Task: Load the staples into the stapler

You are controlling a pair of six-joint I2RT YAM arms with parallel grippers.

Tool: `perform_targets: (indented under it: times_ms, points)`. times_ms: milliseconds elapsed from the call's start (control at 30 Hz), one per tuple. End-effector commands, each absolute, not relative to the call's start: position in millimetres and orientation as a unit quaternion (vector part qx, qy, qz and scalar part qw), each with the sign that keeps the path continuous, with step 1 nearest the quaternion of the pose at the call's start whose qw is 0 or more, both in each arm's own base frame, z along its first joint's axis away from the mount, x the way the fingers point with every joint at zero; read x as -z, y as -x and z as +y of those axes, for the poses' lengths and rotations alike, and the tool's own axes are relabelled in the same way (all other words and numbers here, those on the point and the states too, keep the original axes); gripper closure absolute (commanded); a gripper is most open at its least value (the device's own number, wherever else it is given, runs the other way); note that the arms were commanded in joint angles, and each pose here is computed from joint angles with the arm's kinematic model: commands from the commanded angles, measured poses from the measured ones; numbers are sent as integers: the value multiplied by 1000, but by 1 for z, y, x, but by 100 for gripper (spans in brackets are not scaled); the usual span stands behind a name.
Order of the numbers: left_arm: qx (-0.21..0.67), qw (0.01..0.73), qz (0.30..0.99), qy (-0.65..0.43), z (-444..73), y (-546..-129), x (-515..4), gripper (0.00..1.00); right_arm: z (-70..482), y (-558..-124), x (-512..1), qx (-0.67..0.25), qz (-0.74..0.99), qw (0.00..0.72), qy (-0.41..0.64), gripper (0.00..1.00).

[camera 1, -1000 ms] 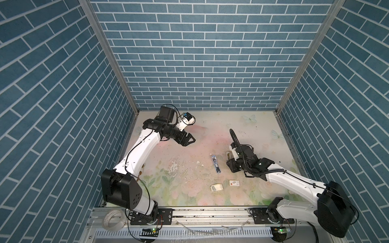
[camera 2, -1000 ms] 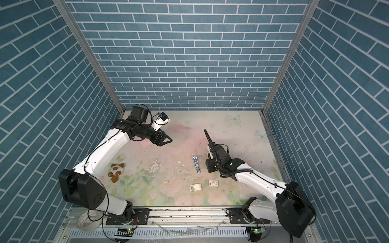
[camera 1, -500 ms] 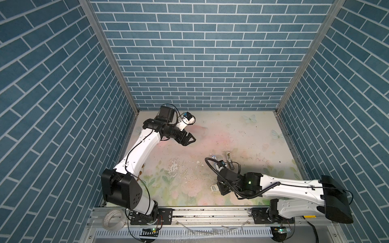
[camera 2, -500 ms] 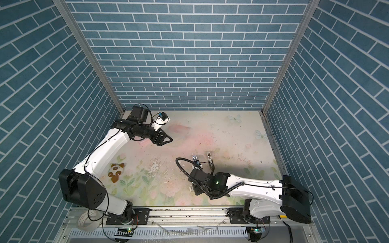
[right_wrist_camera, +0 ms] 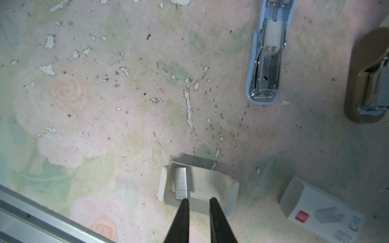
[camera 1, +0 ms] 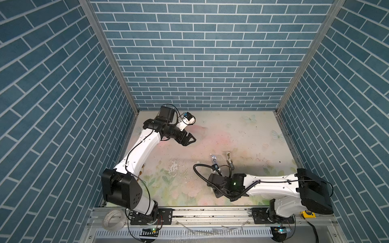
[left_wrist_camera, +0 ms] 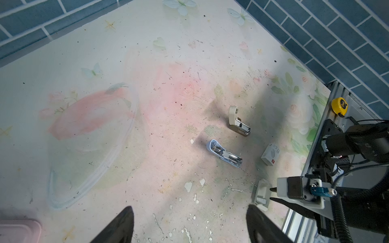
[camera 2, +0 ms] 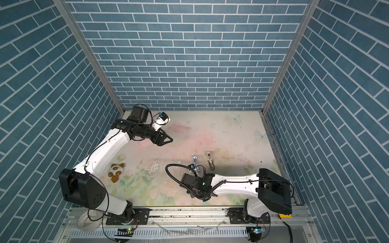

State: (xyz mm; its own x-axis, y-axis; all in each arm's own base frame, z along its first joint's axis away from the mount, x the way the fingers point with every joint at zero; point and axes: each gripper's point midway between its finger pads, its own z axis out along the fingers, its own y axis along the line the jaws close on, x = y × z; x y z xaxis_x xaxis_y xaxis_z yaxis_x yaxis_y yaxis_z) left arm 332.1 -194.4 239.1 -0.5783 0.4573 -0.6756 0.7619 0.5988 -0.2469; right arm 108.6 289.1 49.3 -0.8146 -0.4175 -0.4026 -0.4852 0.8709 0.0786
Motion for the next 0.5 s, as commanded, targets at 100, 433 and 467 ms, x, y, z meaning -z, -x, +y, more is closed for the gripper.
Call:
perform_targets:
  times_ms: [100,433,467]
  points:
    - [271,289,844,-363,-194,-329,-240,15,302,-106,-48,-104,951,187,225,82]
    - [272,286,845,-361,-194,-329,-236,15,305,-104,-36,-97,952,177,230,83]
    - [272,285,845,-361,-194,-329,-236,15,304,-105,-36,-94,952,177,230,84]
